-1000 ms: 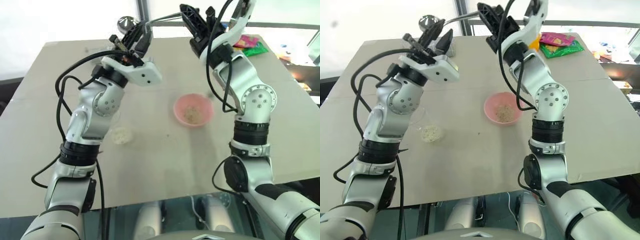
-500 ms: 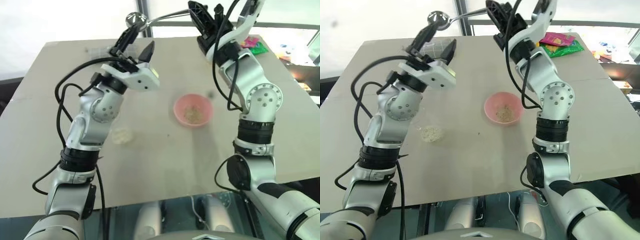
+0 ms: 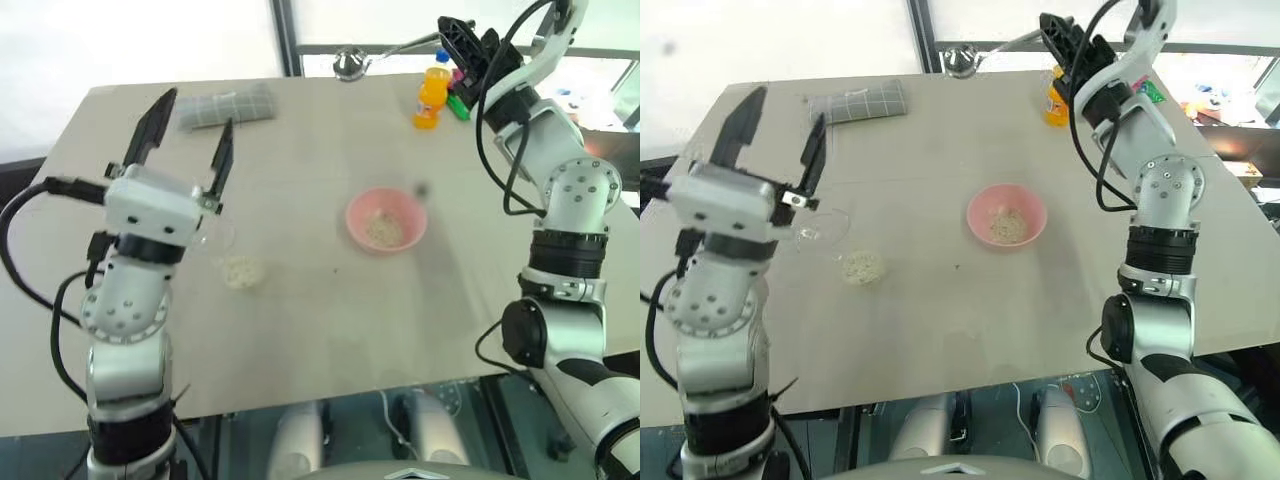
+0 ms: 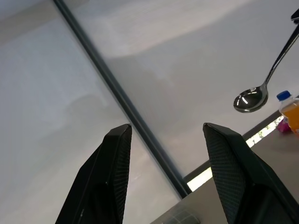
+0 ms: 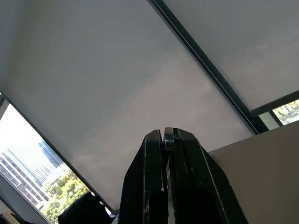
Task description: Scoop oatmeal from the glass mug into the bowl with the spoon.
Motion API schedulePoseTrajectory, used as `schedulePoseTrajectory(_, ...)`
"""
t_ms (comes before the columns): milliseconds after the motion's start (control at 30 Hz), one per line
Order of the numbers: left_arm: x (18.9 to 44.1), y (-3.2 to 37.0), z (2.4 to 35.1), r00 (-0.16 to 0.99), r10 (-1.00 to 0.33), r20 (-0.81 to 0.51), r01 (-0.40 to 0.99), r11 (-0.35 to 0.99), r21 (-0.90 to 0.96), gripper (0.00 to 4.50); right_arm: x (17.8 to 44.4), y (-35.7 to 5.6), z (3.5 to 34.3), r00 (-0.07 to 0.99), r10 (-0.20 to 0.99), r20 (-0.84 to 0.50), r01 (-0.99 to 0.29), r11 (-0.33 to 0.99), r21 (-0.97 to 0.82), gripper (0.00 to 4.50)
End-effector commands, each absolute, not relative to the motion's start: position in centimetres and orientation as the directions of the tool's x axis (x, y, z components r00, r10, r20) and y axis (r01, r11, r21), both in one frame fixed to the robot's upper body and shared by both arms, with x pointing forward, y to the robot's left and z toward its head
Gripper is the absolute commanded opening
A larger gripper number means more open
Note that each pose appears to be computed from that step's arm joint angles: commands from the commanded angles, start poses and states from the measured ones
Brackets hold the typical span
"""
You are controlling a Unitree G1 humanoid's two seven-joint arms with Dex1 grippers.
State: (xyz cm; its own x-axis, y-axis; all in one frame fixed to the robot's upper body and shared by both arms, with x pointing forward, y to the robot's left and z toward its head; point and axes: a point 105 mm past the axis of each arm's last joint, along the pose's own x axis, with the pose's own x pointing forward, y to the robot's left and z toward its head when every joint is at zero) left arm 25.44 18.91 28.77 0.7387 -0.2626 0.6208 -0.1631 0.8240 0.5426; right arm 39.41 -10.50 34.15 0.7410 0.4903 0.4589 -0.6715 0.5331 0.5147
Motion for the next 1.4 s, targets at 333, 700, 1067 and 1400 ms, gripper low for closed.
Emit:
schedulePoseTrajectory(333,19.1,28.5,19.1,0.921,0.121,0.370,-0.274,0.876,0.396,2.52,40.6,-14.9,33.7,0.794,0.399,0.458,-0.602,0.615,0.508,0.00)
schedulePoseTrajectory(700,23.4,29.1,13.9,0.990,-0.101,0.100,0.062,0.939,0.338,2.52,40.6,-14.7,33.5,0.798,0.388,0.461,-0.596,0.618,0.513,0.00)
schedulePoseTrajectory(1067,27.2,29.5,13.8,0.984,-0.161,0.080,0.124,0.929,0.348,2.52,39.9,-15.1,34.1,0.797,0.365,0.482,-0.592,0.632,0.500,0.00)
schedulePoseTrajectory(1400,30.1,28.3,14.1,0.970,-0.226,0.092,0.188,0.931,0.311,2.52,39.6,-14.6,34.4,0.785,0.376,0.493,-0.606,0.630,0.485,0.00)
